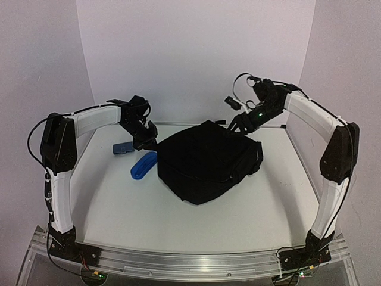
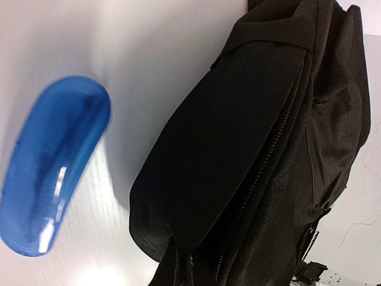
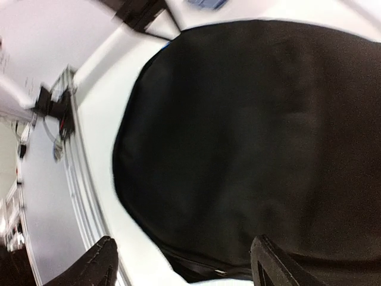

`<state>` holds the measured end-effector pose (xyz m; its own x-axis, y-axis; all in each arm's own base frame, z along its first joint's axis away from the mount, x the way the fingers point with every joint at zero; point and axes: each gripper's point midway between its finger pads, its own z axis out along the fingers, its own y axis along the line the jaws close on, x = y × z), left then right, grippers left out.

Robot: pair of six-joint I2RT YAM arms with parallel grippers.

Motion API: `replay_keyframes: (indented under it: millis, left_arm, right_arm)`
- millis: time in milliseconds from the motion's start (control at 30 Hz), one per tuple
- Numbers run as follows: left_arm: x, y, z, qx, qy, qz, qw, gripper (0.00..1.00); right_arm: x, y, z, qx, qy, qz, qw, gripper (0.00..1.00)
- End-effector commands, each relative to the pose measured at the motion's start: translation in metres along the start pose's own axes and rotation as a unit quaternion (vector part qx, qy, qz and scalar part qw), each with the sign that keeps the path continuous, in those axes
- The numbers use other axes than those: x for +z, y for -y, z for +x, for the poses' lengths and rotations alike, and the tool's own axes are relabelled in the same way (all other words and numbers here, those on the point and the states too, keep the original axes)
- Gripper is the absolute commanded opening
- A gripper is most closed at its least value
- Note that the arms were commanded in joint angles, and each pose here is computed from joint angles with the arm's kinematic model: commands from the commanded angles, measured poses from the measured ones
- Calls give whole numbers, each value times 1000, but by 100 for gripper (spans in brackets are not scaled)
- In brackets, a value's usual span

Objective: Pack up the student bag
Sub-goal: Adjust the student bag at the center of the board.

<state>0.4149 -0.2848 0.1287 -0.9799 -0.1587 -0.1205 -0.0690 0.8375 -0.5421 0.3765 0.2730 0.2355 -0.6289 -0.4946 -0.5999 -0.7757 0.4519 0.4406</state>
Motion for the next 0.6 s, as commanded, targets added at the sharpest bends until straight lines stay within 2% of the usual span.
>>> replay_keyframes:
  millis: [0,67,100,200,367,500,567]
  left_arm:
    - [-50,-10,-51,14,73,2,997,0]
    - [-55,-23,-58,5,78,-6,997,4]
    - [-60,-26,-61,3,82,-7,997,9]
    - [-81,-21,-66,23,106,-9,994,32]
    - [-132,0,-60,67,144,0,987,58]
    - [-144,21,-30,103,128,49,985,60]
    - [-138,10,-11,79,108,48,990,58]
  right_arm:
    - [-27,56,-4,85,33,34,995,76]
    - [-35,76,2,114,38,46,992,76]
    - [-37,83,5,123,39,49,990,76]
    - [-41,93,17,144,39,56,987,76]
    - [-42,92,28,152,39,59,986,76]
    - [-44,84,24,150,53,46,986,74]
    - [-45,76,18,142,63,29,987,72]
